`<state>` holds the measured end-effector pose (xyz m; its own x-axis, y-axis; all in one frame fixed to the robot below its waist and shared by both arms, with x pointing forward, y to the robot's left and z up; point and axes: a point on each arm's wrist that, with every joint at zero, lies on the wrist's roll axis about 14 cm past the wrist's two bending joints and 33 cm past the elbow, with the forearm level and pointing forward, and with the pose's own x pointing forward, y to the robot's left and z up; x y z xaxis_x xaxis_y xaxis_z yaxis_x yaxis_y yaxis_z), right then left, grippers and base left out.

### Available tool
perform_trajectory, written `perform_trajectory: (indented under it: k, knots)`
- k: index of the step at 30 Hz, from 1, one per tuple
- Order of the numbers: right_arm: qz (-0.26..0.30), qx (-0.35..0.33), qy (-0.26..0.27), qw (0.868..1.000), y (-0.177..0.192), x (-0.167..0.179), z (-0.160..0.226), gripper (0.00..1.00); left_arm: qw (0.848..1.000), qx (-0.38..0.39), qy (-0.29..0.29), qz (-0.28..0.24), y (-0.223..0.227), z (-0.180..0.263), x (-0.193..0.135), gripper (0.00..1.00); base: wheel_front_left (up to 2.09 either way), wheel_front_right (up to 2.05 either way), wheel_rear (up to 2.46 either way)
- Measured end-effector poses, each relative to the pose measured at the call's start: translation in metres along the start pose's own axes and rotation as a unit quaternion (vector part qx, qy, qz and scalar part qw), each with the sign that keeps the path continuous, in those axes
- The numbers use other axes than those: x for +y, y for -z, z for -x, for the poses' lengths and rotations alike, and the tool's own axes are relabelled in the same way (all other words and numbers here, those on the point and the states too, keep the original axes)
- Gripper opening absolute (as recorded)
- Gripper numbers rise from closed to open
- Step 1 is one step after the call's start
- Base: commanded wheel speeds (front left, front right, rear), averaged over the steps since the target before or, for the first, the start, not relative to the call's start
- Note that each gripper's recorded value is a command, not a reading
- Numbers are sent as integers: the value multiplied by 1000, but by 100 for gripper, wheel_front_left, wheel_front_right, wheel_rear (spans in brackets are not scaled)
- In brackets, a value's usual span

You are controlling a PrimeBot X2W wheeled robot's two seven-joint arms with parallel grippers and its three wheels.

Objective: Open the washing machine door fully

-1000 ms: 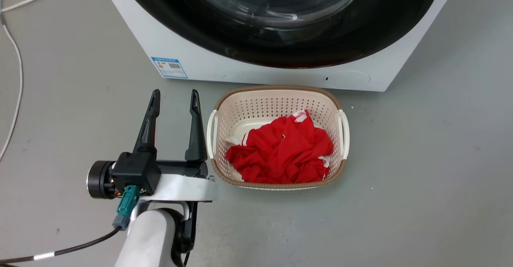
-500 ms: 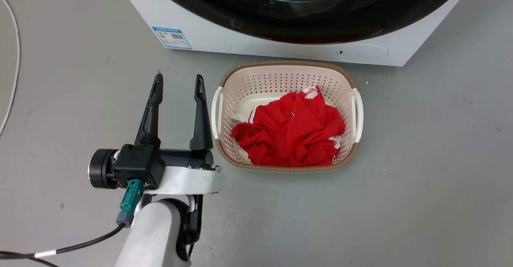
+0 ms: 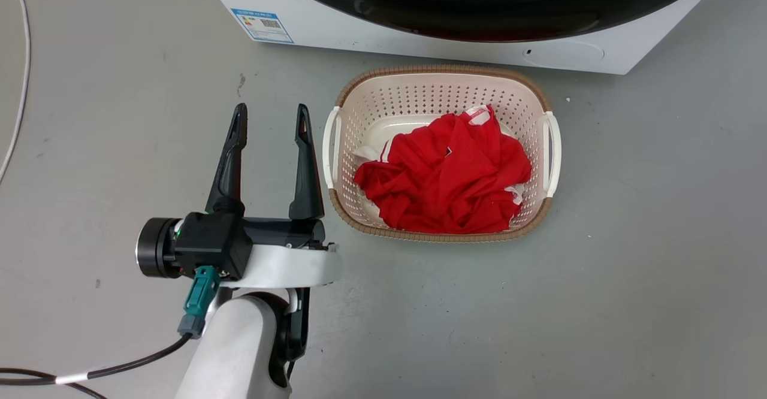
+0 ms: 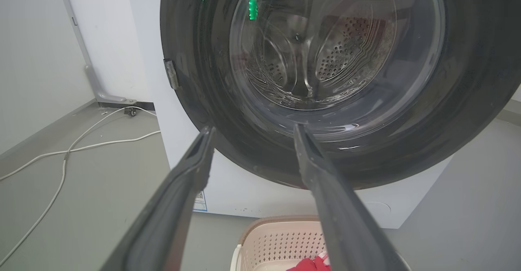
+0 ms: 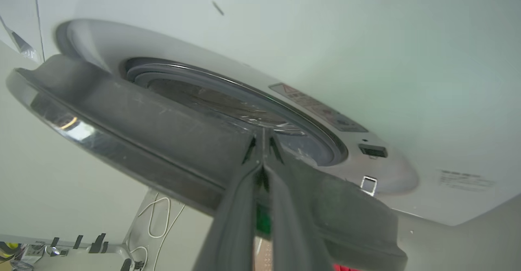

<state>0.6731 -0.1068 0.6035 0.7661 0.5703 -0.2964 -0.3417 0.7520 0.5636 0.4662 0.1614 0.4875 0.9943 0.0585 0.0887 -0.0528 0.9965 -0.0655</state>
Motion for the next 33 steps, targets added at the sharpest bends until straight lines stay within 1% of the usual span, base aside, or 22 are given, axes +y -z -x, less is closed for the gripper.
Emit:
perform_trajectory:
  k: [6, 12, 17, 22, 33]
  knots:
    - [2, 35, -1, 999, 13, -3, -2, 0, 1000, 2, -1, 3, 4, -4, -2, 100, 0, 0, 0]
    - [-18, 70, -21, 997, 28, 3, 3, 0, 1000, 1, -1, 7, 2, -5, -3, 100, 0, 0, 0]
    - [-33, 101, -38, 994, 40, 11, 14, 0, 1000, -7, 0, 8, -5, -4, -4, 100, 0, 0, 0]
    - [-60, 128, -77, 987, 53, 30, 26, 0, 1000, -17, 3, 12, -15, -2, -5, 100, 0, 0, 0]
    - [-85, 161, -136, 974, 86, 74, 60, 0, 999, -37, 7, 15, -39, 12, -3, 100, 0, 0, 0]
